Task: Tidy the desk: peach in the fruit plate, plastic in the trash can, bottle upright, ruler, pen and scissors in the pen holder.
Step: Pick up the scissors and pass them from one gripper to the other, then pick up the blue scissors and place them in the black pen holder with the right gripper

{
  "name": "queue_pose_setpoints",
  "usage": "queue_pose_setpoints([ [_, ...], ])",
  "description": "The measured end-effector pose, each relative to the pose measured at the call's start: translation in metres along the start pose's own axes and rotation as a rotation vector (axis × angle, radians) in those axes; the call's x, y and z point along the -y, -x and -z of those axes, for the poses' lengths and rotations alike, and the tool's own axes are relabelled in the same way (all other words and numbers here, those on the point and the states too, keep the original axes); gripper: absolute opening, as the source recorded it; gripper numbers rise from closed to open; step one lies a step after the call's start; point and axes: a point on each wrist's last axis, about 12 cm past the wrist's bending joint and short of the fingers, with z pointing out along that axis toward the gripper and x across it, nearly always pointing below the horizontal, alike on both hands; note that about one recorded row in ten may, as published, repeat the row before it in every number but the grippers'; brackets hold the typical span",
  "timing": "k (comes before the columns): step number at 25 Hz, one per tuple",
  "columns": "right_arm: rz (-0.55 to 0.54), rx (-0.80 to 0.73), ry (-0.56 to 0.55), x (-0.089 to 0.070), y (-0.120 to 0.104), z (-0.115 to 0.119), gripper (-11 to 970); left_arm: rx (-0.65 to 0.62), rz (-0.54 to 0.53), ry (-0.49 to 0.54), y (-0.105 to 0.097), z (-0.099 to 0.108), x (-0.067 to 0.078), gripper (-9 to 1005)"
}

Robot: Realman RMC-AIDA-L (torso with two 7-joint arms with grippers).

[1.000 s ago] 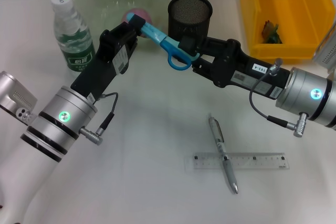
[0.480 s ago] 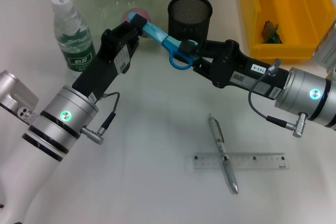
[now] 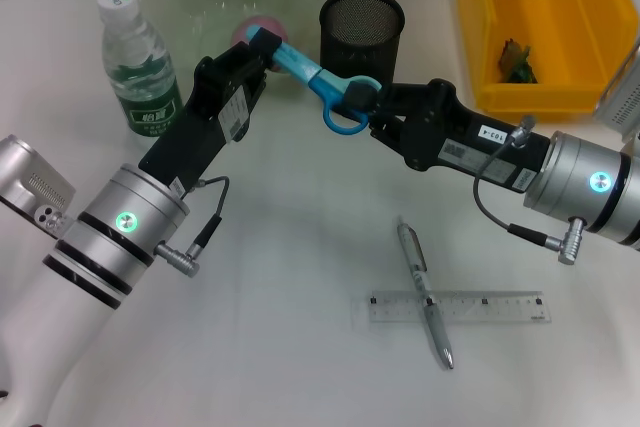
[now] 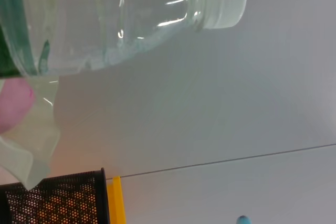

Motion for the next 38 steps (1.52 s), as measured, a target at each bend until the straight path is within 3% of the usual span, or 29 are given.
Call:
queue_pose_setpoints([
  [8,0.002,-0.010,-0.003,0.0002,-0.0010,-0.0006,88,0.000,0.001,-0.001,-0.0003,0.0007,0.0000,97],
  [14,0.010,-0.006,-0.002,0.0002,-0.0007,-0.0004,87,0.002,0.012,-0.006,-0.0002,0.0008,0.0005,99],
  [25,0.015,0.003,0.001,-0.0001,0.0002,0.0003,86,0.001,0.015,-0.007,0.0019,0.0007,0.0006,281],
  [30,0.018,0.004,0.001,0.0000,0.0002,0.0005,85,-0.001,0.017,-0.005,0.0020,0.0007,0.0003,480],
  [33,0.019,0.004,0.002,-0.0002,0.0004,0.0003,85,-0.001,0.020,-0.004,0.0020,0.0007,0.0002,738],
  [38,0.020,0.002,0.002,-0.0003,0.0002,0.0001,83,-0.001,0.026,-0.003,0.0025,0.0009,0.0001,793],
])
